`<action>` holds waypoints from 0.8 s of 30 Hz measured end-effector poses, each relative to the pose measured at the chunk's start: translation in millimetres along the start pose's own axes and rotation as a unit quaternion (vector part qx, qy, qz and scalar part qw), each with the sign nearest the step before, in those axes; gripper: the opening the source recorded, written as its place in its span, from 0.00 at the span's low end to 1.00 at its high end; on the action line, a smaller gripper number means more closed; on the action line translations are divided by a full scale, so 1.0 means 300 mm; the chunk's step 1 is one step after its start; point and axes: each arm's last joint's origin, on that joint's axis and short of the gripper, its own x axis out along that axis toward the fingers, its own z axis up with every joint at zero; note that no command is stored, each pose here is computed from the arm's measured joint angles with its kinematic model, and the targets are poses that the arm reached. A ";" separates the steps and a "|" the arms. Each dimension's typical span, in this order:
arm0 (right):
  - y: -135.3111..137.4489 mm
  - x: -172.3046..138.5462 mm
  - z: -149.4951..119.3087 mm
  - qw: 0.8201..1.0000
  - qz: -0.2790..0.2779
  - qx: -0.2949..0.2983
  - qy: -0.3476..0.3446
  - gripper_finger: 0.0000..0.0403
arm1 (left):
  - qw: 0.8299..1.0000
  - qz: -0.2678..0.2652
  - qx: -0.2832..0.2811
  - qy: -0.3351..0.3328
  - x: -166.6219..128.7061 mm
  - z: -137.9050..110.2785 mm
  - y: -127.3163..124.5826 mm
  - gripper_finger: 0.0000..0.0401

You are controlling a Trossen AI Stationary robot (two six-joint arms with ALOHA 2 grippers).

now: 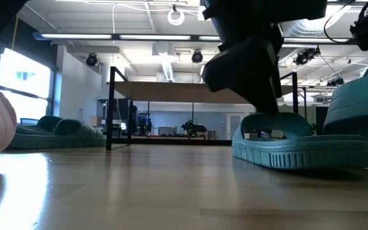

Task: Pick and place slides into the shelf
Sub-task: Adjust the green slide

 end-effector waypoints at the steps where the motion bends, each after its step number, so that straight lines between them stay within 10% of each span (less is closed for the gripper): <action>1: 0.004 0.007 0.002 1.000 -0.014 0.000 0.008 0.48 | 1.000 0.002 0.000 0.001 0.000 0.000 0.000 0.63; 24: 0.073 0.123 0.040 0.976 -0.199 -0.034 0.085 0.48 | 1.000 0.025 0.003 0.013 0.008 -0.003 0.000 0.63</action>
